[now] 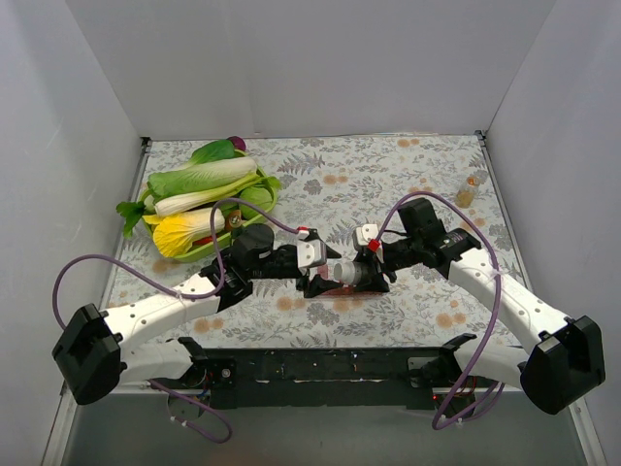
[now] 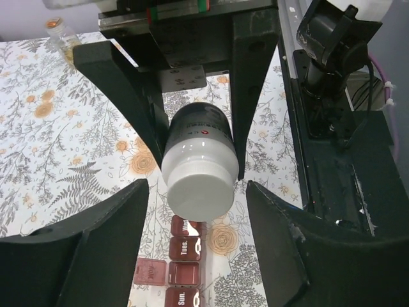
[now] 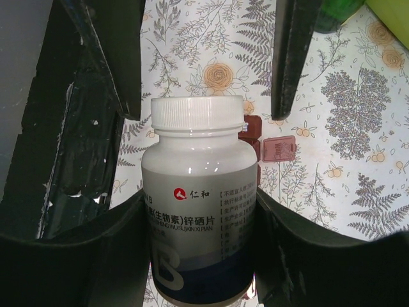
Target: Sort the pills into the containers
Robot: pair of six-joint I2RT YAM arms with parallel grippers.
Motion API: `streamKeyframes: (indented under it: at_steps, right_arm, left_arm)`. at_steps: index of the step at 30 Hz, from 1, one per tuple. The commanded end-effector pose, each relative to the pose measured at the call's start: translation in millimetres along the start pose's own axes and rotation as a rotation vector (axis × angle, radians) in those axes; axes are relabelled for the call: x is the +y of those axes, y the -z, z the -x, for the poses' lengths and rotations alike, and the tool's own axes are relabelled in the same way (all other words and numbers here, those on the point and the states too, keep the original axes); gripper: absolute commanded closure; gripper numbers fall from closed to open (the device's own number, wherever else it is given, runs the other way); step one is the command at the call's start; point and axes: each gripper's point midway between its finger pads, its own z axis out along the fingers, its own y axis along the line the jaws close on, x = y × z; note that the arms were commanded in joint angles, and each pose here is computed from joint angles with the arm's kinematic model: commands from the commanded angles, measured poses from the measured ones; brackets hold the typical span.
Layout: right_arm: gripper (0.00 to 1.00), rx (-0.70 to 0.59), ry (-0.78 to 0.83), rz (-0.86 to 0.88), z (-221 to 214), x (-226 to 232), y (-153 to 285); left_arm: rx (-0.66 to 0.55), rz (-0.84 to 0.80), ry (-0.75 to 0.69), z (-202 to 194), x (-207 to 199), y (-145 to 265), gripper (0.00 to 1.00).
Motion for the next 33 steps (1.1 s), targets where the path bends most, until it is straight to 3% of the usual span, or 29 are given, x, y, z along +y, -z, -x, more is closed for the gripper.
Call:
streamKeyframes:
  at_steps: [1, 3, 9, 12, 15, 19, 20, 24, 27, 30, 33]
  right_arm:
    - [0.99, -0.044, 0.045, -0.001, 19.6, -4.9, 3.1]
    - [0.99, -0.045, 0.045, -0.004, 19.9, -4.9, 3.4]
    - [0.99, -0.04, 0.041, -0.01, 18.3, -5.1, 3.6]
    - [0.99, -0.027, 0.042, -0.031, 15.3, -8.2, 4.4]
    - [0.99, -0.012, 0.046, -0.059, 12.4, -12.3, 5.6]
    - [0.99, 0.002, 0.047, -0.091, 7.7, -15.9, 6.0]
    - [0.99, 0.002, 0.052, -0.102, 8.3, -17.7, 6.5]
    - [0.99, 0.005, 0.047, -0.116, 8.2, -20.7, 6.8]
    - [0.99, 0.007, 0.042, -0.118, 7.4, -21.3, 6.5]
    - [0.99, 0.007, 0.04, -0.12, 7.1, -21.6, 6.4]
    - [0.99, 0.012, 0.04, -0.132, 6.1, -23.2, 7.0]
  left_arm:
    - [-0.017, 0.021, -0.002, 17.4, 7.7, -2.5, 0.45]
    - [0.0, 0.031, 0.013, 14.0, 9.4, -2.6, 0.5]
    - [0.06, 0.04, 0.124, 1.5, 8.5, -4.5, 0.77]
    - [0.087, 0.076, 0.255, 1.5, 11.6, -4.9, 0.86]
    - [0.092, 0.137, 0.518, 7.7, 19.5, -3.4, 1.0]
    - [0.095, 0.145, 0.983, 17.5, 22.8, 6.6, 1.0]
    - [0.075, 0.183, 1.163, 16.0, 27.5, 10.7, 1.0]
    - [-0.017, 0.303, 1.522, 18.3, 38.1, 15.8, 1.0]
    - [-0.058, 0.286, 1.685, 30.1, 41.5, 10.7, 1.0]
    - [-0.072, 0.278, 1.698, 42.1, 48.6, 6.9, 1.0]
    - [-0.051, 0.299, 1.694, 42.1, 51.7, 5.0, 0.94]
